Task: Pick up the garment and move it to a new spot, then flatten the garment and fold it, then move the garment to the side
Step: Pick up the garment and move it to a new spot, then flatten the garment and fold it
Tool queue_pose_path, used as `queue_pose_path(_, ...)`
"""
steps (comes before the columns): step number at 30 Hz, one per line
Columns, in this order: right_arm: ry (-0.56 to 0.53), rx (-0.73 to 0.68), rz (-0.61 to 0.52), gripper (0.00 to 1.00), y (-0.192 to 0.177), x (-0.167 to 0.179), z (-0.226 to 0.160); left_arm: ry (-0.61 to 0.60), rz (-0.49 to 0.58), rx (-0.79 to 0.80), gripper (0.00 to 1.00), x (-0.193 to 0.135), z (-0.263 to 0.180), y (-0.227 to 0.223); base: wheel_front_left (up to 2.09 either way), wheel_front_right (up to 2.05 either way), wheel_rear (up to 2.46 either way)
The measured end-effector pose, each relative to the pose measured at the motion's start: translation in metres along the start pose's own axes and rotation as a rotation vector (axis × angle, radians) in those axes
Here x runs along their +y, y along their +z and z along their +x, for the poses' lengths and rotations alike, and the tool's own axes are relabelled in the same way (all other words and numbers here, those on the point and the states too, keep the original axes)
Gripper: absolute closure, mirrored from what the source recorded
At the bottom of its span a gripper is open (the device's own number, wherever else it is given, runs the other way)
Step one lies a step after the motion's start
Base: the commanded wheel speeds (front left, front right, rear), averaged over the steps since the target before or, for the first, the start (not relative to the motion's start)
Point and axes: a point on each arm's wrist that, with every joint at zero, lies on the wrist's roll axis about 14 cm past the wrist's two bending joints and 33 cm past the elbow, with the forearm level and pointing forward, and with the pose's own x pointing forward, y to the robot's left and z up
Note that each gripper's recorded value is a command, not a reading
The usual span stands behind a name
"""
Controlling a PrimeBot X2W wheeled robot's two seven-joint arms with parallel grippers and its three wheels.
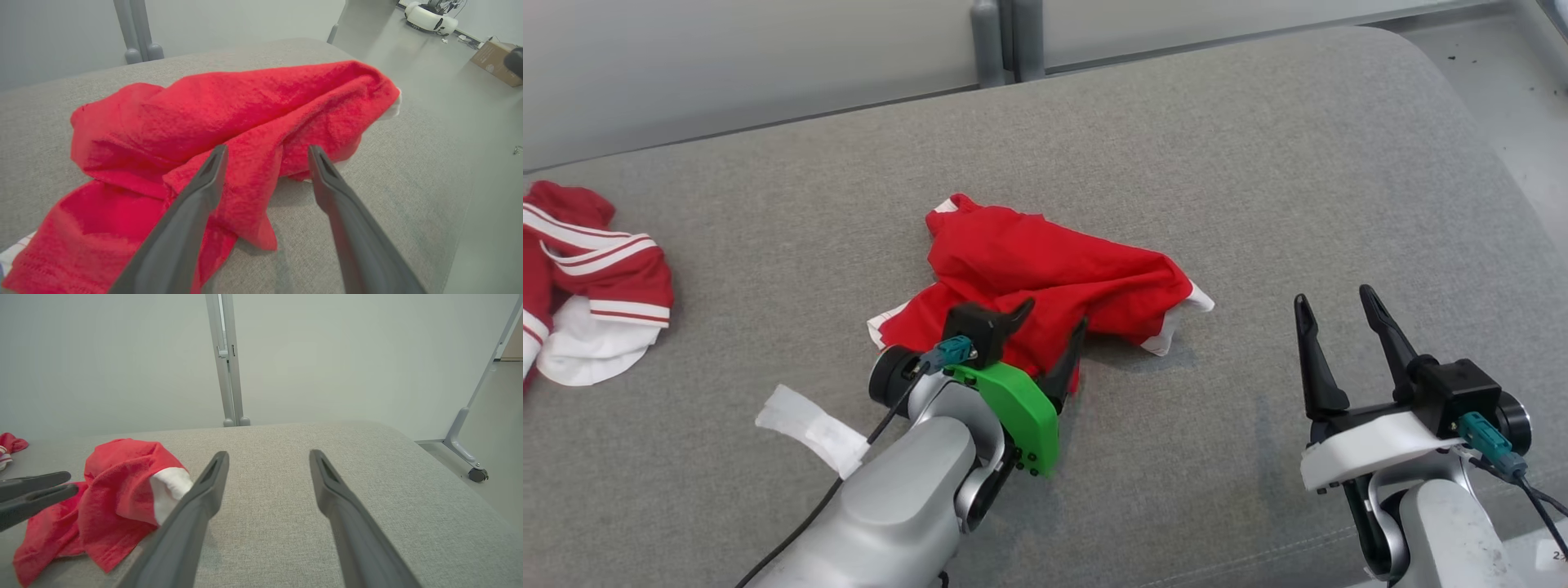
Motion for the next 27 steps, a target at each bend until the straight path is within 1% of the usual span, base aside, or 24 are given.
queue_pose_path(4, 0.019, -0.016, 0.004, 0.0, 0.005, 0.007, -0.001, 0.069, -0.016, -0.069, 0.0, 0.015, -0.009, 0.021, 0.0, 0.0, 0.0)
queue_pose_path(10, 0.05, -0.044, 0.007, 0.0, 0.015, 0.018, -0.002, 0.171, 0.001, -0.137, 0.0, 0.044, -0.022, 0.043, 0.0, 0.0, 0.0)
queue_pose_path(14, 0.041, -0.045, 0.003, 0.0, 0.016, 0.014, -0.005, 0.203, 0.008, -0.101, 0.0, 0.058, -0.02, 0.035, 0.0, 0.0, 0.0)
queue_pose_path(20, 0.021, -0.045, -0.005, 0.0, 0.016, 0.007, -0.006, 0.22, 0.001, -0.076, 0.0, 0.072, -0.006, 0.037, 0.0, 0.0, 0.0)
queue_pose_path(23, 0.026, -0.065, -0.01, 0.0, 0.023, 0.008, -0.001, 0.214, -0.025, -0.049, 0.0, 0.075, 0.004, 0.038, 0.0, 0.0, 0.0)
queue_pose_path(27, 0.051, -0.083, -0.014, 0.0, 0.028, 0.015, 0.004, 0.217, -0.027, -0.007, 0.0, 0.082, 0.019, 0.038, 0.0, 0.0, 0.0)
